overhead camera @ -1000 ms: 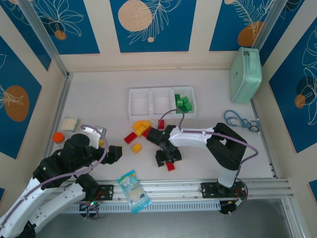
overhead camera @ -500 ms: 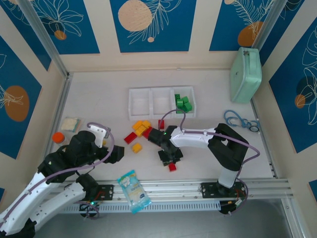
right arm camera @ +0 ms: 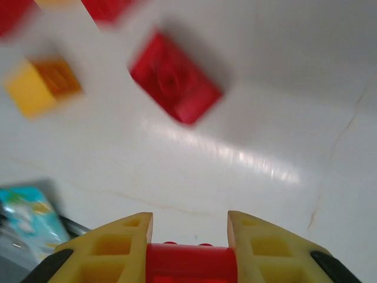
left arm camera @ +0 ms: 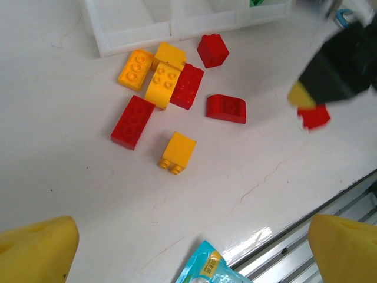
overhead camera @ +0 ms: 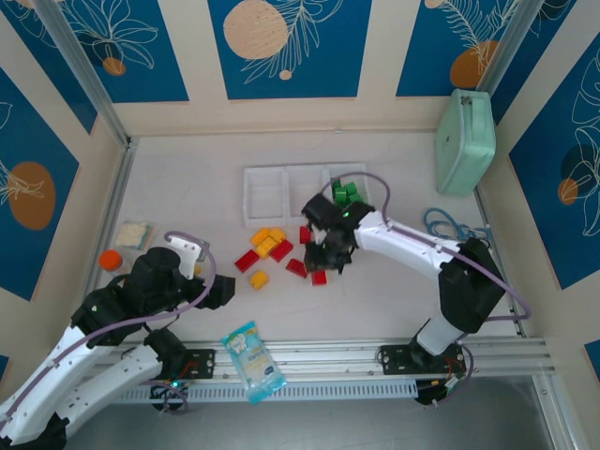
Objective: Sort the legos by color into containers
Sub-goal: Place the lego in the container.
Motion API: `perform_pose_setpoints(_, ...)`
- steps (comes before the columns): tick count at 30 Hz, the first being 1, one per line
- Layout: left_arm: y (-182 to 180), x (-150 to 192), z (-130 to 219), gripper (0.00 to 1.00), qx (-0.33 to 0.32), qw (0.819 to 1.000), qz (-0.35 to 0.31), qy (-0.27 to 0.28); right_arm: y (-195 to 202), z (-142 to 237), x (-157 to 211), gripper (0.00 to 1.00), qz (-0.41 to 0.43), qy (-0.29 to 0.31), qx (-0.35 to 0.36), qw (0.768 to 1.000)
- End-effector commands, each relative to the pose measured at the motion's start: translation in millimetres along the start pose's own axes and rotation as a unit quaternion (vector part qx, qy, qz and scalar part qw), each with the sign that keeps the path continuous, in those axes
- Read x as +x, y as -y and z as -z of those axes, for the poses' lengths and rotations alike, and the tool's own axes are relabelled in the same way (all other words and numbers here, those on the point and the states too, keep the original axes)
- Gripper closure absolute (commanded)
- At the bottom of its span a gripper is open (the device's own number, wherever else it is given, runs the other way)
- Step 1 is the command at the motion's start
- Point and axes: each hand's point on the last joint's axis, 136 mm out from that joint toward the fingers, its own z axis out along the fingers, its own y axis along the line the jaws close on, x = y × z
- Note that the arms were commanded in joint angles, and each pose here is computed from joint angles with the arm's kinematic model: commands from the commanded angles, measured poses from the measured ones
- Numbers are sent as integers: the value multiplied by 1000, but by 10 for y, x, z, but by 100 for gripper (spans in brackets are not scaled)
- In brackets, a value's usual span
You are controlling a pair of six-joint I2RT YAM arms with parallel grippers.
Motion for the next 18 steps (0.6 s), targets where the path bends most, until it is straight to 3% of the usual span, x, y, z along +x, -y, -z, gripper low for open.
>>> perform_pose_setpoints(1, 45, -48, 11, 1, 11, 1000, -12, 12, -139, 382, -536, 80, 35, 86, -54, 994)
perform_pose_setpoints(4, 89, -22, -42, 1, 22, 1000, -13, -1, -194, 515, -1061, 80, 41, 146, -97, 984)
perform_pose_setpoints(6, 111, 2, -72, 1, 26, 999, -14, -12, -134, 501, -1375, 81, 35, 162, -89, 982)
perform_pose_setpoints(13, 142, 19, -128, 1, 34, 999, -14, -21, -33, 104, -2120, 81, 26, 127, -71, 989)
perform_pose_setpoints(18, 179, 16, -114, 1, 45, 999, -19, -20, 121, -143, -2381, 80, 25, 118, -34, 992)
